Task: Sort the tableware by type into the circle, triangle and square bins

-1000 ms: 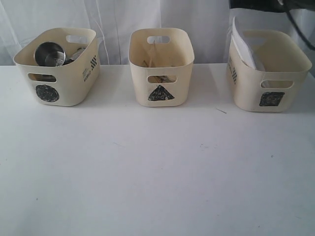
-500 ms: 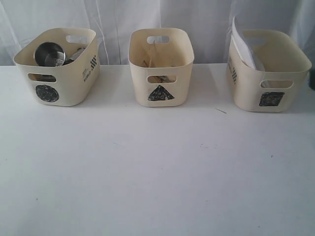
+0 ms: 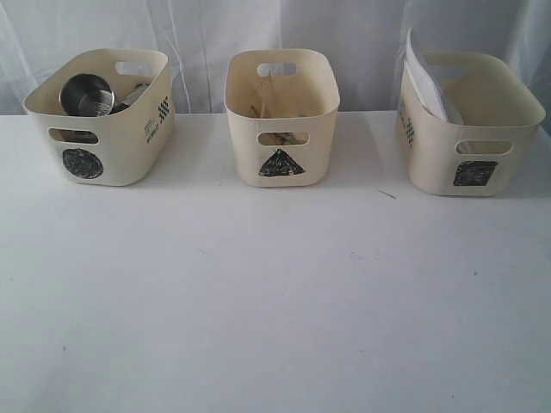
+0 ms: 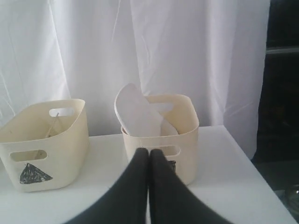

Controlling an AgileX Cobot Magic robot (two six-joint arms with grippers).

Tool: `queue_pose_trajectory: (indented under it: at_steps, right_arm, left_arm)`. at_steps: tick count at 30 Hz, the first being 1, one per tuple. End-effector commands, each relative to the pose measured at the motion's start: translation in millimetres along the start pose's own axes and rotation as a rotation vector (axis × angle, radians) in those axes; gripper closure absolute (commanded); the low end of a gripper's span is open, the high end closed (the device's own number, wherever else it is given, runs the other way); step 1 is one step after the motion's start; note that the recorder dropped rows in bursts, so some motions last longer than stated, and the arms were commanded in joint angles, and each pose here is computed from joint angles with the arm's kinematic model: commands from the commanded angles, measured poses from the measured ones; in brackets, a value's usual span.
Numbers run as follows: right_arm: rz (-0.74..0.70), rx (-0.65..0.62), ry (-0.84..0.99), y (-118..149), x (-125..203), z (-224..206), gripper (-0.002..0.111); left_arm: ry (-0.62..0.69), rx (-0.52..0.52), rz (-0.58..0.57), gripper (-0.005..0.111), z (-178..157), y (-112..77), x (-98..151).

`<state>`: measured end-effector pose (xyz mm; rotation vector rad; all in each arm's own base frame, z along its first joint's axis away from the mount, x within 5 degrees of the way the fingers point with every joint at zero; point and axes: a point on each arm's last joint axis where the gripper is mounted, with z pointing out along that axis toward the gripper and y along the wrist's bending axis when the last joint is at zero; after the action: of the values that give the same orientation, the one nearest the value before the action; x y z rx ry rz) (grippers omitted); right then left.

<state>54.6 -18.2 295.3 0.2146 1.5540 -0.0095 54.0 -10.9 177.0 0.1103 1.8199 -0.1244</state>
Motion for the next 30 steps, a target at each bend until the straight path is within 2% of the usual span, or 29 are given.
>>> queue_pose_trajectory:
  at_steps: [1, 7, 14, 21, 25, 28, 30]
  right_arm:
    - [0.04, 0.031, 0.038, -6, 9, -8, 0.108]
    - [-0.127, -0.022, 0.091, -2, 20, -9, 0.108]
    - [-0.241, -0.11, 0.134, 4, 34, -7, 0.108]
    - [-0.209, -0.205, 0.079, 8, 73, -7, 0.108]
    - [-0.246, -0.256, 0.063, 11, 93, -3, 0.108]
    - [-0.241, -0.272, -0.007, 13, 91, -2, 0.108]
    - [-0.248, -0.268, 0.038, 12, 96, -2, 0.108]
  left_arm:
    - [-0.005, 0.005, -0.004, 0.107, 0, -0.3, 1]
    - [-0.005, 0.005, -0.004, 0.107, 0, -0.3, 1]
    - [-0.005, 0.005, -0.004, 0.107, 0, -0.3, 1]
    - [-0.005, 0.005, -0.004, 0.107, 0, -0.3, 1]
    - [-0.006, 0.005, -0.004, 0.107, 0, -0.3, 0]
    - [-0.006, 0.005, -0.004, 0.107, 0, -0.3, 0]
    - [-0.006, 0.005, -0.004, 0.107, 0, -0.3, 0]
